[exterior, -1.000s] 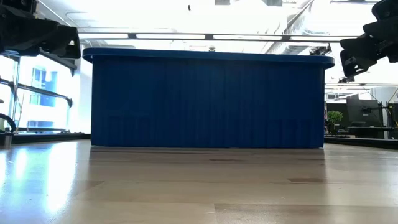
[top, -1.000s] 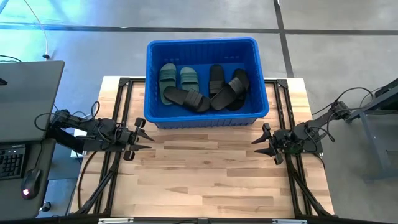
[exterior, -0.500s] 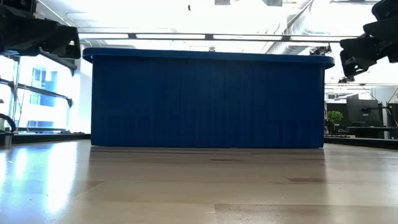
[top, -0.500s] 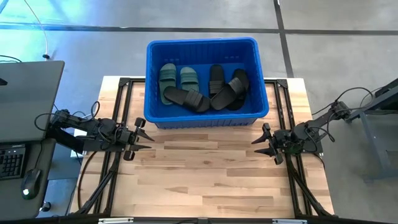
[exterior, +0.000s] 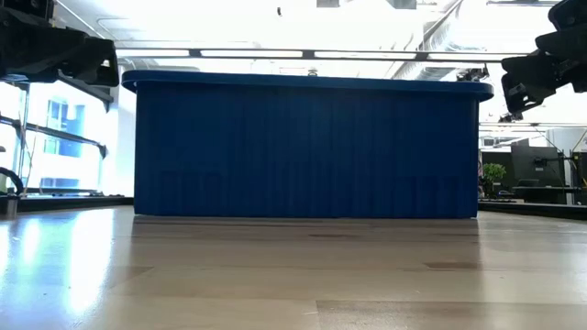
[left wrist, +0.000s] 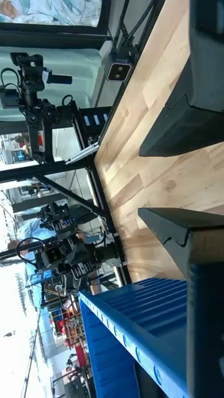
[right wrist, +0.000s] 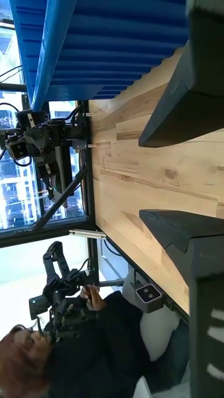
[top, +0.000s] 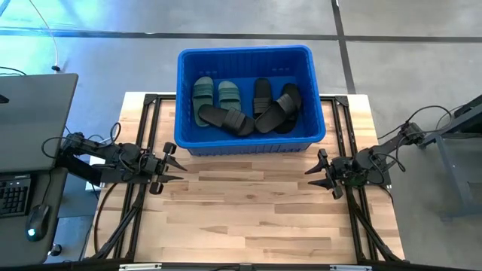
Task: Pick and place slides into bin
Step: Return to Home Position
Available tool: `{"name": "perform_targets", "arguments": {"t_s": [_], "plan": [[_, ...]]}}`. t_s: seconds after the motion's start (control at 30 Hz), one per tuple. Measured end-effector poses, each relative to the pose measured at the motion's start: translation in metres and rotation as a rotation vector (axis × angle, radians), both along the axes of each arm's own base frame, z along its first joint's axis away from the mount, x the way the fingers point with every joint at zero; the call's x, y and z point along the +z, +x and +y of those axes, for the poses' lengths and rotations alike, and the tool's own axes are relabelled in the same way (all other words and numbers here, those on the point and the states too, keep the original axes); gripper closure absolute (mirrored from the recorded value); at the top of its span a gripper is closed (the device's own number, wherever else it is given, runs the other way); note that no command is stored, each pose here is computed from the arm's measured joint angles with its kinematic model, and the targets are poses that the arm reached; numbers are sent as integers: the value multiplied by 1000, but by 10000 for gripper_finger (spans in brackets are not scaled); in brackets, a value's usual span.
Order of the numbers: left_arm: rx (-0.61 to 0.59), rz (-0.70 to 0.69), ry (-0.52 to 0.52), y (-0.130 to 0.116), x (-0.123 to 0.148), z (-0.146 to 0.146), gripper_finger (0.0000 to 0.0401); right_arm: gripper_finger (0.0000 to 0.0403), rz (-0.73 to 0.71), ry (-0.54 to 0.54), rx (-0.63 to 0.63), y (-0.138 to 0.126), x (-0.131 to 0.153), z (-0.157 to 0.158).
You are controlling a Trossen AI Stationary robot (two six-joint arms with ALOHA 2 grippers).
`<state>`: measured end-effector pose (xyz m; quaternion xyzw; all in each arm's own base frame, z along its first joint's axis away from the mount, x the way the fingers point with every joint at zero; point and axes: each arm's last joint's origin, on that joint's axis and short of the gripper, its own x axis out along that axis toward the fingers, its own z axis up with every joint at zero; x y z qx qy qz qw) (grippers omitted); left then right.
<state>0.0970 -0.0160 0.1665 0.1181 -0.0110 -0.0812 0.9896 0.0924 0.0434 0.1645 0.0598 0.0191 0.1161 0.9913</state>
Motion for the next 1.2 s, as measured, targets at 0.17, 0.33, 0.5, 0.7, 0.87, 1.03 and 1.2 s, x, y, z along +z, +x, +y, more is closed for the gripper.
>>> {"name": "perform_targets", "arguments": {"t_s": [0.17, 0.33, 0.5, 0.7, 0.87, 1.03, 1.2], "plan": [[0, 0, 0, 0, 0, 0, 274, 233, -1, 0, 0, 0, 0, 0], [0, 0, 0, 0, 0, 0, 274, 238, 0, 0, 0, 0, 0, 0], [0, -1, 0, 0, 0, 0, 274, 246, 0, 0, 0, 0, 0, 0], [0, 0, 0, 0, 0, 0, 274, 244, -1, 0, 0, 0, 0, 0], [0, 0, 0, 0, 0, 0, 274, 237, 0, 0, 0, 0, 0, 0], [0, 0, 0, 0, 0, 0, 274, 233, 0, 0, 0, 0, 0, 0], [0, 0, 0, 0, 0, 0, 274, 237, 0, 0, 0, 0, 0, 0]]}}
